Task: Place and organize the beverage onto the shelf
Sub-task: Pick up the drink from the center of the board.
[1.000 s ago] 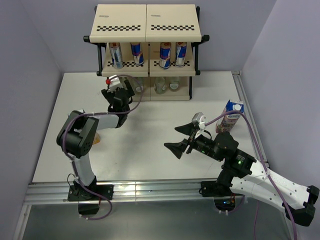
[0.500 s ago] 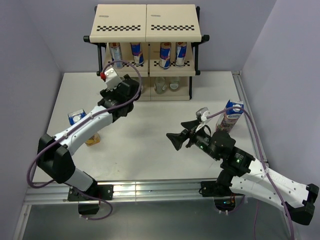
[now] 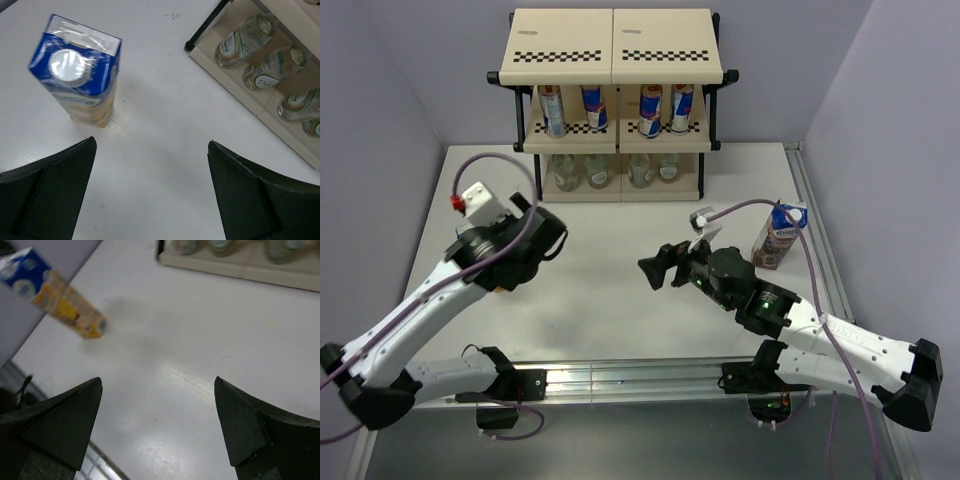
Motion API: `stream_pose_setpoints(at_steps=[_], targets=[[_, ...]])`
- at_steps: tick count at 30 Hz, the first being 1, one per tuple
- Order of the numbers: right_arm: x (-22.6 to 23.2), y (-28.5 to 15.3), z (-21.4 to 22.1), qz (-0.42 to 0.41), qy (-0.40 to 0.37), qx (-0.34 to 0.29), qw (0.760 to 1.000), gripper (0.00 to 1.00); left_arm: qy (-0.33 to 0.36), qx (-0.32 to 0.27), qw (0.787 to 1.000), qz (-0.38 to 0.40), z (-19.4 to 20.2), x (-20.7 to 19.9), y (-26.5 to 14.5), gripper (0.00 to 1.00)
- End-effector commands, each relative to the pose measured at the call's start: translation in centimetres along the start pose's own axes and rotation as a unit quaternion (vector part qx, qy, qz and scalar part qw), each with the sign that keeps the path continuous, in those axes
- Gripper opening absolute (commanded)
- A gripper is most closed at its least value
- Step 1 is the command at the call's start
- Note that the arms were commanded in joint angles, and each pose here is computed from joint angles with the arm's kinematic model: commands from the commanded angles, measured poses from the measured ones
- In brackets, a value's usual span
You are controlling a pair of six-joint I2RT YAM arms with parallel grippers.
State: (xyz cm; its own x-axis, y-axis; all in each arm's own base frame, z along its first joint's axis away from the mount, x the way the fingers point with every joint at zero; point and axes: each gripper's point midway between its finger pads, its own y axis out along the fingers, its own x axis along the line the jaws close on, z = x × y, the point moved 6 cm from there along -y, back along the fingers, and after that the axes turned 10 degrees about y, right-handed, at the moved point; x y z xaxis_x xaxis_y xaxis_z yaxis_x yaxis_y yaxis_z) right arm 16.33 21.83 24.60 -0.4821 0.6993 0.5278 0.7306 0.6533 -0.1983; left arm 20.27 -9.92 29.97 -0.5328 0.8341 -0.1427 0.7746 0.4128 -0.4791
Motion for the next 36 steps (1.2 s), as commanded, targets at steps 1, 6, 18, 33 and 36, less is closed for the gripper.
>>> stream_pose_setpoints(at_steps=[1, 6, 18, 33, 36], targets=[[-1.7, -1.8, -5.1, 0.14, 0.054, -0.122, 0.981, 1.0, 0.019, 0.009, 1.0, 0.017, 0.2, 2.6, -0.8, 1.0], [-6.9, -6.0, -6.2, 0.359, 0.02, -0.145, 0.922, 1.0, 0.062, 0.016, 0.984, 0.167, 0.6, 2.3, -2.3, 0.99], [-15.0, -11.8, -9.3, 0.503, 0.002, -0.206, 0.839, 1.0, 0.144, 0.046, 0.916, 0.372, 3.5, -1.1, -4.1, 0.99], [-21.6, -10.3, -10.9, 0.504, -0.108, -0.176, 0.839, 1.0, 0.188, 0.082, 0.865, 0.458, 6.4, -4.1, -4.4, 1.0], [-23.5, -10.2, -10.6, 0.502, -0.083, -0.173, 0.843, 1.0, 0.189, 0.078, 0.859, 0.469, 6.2, -3.7, -4.8, 0.99]])
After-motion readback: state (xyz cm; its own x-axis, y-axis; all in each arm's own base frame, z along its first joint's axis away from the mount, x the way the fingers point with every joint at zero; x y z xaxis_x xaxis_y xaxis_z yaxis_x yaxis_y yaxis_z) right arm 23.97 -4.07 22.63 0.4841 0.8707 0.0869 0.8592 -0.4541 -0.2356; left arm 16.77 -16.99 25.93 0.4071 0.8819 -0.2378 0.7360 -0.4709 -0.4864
